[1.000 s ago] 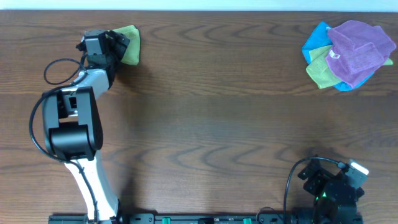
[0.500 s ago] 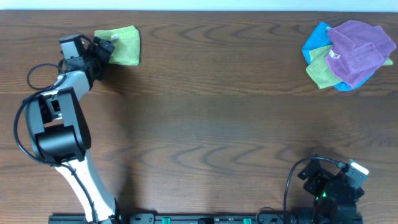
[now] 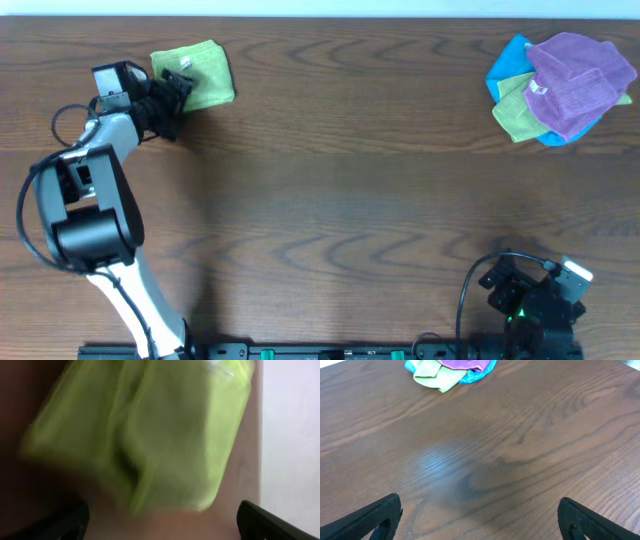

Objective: Fold the cloth

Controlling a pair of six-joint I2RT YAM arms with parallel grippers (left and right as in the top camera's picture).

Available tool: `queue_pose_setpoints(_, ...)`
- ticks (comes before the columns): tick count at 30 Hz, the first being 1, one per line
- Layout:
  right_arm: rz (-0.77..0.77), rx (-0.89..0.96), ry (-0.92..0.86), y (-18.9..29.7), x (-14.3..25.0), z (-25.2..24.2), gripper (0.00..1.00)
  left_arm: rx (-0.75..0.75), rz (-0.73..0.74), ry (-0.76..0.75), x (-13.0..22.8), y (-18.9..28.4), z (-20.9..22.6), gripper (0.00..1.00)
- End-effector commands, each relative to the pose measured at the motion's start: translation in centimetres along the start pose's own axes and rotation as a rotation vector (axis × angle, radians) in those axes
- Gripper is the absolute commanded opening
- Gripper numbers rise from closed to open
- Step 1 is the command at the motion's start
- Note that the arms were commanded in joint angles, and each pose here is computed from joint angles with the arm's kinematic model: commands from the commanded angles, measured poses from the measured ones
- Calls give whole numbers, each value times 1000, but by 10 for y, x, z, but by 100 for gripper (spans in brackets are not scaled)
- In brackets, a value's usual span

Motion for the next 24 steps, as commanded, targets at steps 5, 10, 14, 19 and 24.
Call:
queue_pose_setpoints(5,-6,14,-16,-1,0,-2,99,-177,-187,-154,-21,96,-28,95)
queue_pose_setpoints(10,-6,14,-16,-1,1,-2,99,-135,-190,-142,-9,113,-53,95)
queue_pose_setpoints(14,-6,14,-16,-1,1,-2,99,-162,-102,-111,10,85,-51,95)
queue_pose_setpoints(19,-5,14,-16,-1,1,-2,99,-319,-71,-109,29,38,-33,95)
queue_pose_setpoints(24,-6,14,-16,-1,1,-2,99,-323,-104,-108,24,10,-26,95)
Point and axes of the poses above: each gripper's point midway between its finger pads, its own y axis back along the fingers, its own z axis along the line the jaws close on, x = y × z, the point moved 5 cm from there along y, back along the fingers, and after that the axes turned 14 degrees about -y, right-handed, at the moved point
